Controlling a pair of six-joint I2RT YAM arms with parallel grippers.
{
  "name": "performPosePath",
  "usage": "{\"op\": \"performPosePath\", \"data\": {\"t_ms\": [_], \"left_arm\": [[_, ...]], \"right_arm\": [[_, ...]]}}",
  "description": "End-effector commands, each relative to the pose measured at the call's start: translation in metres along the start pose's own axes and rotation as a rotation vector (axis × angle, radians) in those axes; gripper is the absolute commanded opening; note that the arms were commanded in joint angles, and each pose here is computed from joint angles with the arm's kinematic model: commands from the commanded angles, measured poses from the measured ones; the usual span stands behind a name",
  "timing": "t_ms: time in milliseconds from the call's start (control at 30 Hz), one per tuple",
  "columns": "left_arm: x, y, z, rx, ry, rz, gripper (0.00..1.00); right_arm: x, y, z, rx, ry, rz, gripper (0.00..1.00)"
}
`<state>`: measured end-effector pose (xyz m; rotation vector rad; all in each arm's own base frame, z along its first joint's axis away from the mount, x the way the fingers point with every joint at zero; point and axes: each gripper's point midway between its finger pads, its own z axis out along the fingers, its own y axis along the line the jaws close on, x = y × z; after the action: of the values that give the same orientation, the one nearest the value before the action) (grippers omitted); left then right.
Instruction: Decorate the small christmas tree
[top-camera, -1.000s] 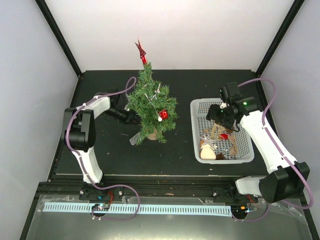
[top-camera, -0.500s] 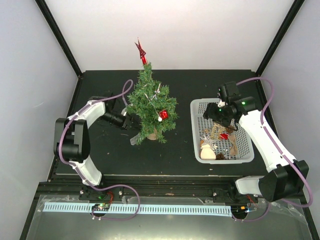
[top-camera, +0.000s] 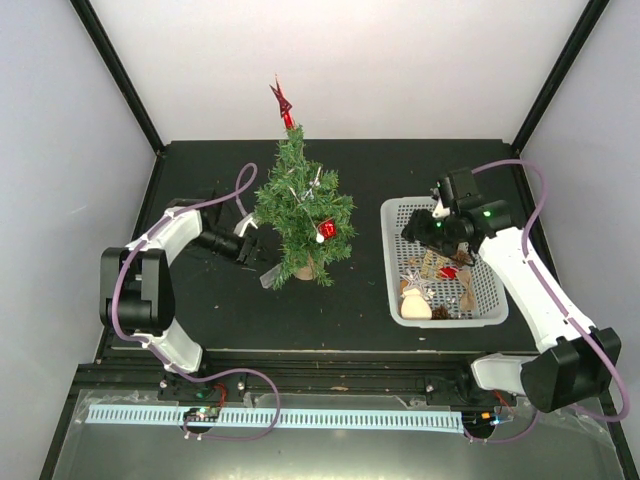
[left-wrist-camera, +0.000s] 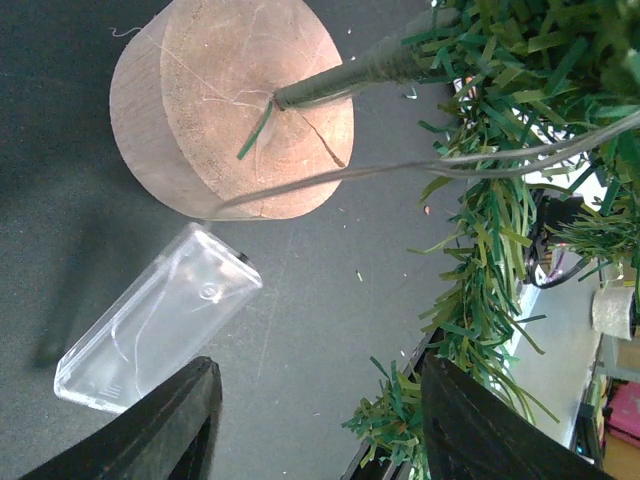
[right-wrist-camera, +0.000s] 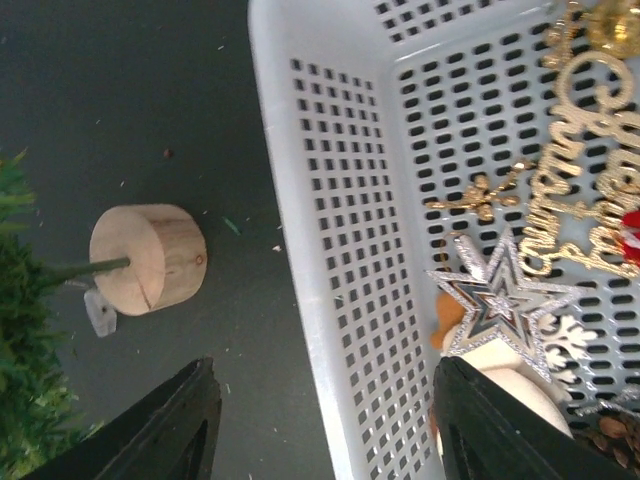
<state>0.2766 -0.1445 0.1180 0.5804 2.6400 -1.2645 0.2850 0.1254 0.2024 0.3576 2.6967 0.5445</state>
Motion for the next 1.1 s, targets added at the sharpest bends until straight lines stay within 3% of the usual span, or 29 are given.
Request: {"op": "performPosePath", "data": {"t_ms": [0,533,733,1067], "left_arm": [[-0.003,0.0,-0.007,-0.018,-0.018,0.023,0.57],[-0.007,0.024,-0.039,-0.086,-0.089,-0.055,0.64],[-0.01,0.026,-0.057,-0.11,-0.137,-0.069,0.75],[-0.026,0.015,-0.107,-0.163,-0.265,-0.044,0.78]], "right_arm": [[-0.004,0.033,-0.006,-0.119,-0.019,-0.069,0.58],[-0.008,0.107,0.052,-0.325,0.146,-0.077,0.3],[-0.01,0.113,0.087,-0.344,0.208,-0.039,0.28],[-0.003,0.14,0.128,-0.418,0.295,-0.051,0.28]]}}
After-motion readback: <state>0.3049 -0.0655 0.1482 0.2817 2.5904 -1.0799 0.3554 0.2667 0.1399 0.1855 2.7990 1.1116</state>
